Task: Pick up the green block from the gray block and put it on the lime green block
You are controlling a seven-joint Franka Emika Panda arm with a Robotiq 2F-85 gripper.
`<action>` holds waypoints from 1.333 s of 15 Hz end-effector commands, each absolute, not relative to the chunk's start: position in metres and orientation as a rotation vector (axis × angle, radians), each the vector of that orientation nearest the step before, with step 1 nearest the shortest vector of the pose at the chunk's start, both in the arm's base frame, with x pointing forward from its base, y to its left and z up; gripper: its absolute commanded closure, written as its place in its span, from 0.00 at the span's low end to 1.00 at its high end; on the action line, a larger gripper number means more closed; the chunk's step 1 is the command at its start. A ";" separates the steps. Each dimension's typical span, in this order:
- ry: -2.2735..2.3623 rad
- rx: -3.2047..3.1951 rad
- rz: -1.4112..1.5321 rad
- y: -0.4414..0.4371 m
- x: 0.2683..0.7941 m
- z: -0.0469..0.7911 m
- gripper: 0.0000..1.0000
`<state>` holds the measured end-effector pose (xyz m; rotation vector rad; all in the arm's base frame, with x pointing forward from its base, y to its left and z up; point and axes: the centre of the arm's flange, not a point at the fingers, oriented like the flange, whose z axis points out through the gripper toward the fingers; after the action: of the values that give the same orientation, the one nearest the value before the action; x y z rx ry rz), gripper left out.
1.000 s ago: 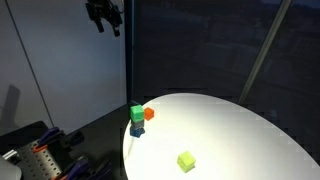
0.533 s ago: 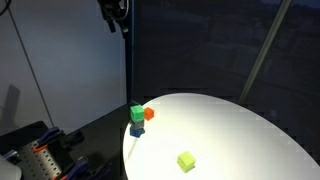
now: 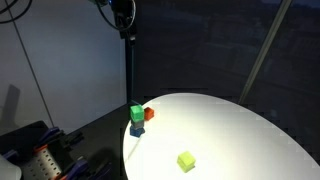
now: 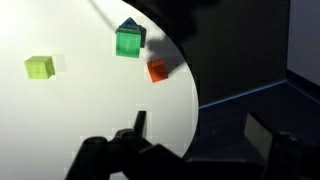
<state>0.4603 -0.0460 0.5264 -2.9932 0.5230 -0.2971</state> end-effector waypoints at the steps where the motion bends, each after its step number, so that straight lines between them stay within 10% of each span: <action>1: 0.641 -2.976 -0.218 -0.056 0.482 0.524 0.00; 20: 0.964 -2.910 -0.094 -0.086 0.506 0.441 0.00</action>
<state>0.5057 -0.0862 0.4409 -2.9103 0.9637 -0.0939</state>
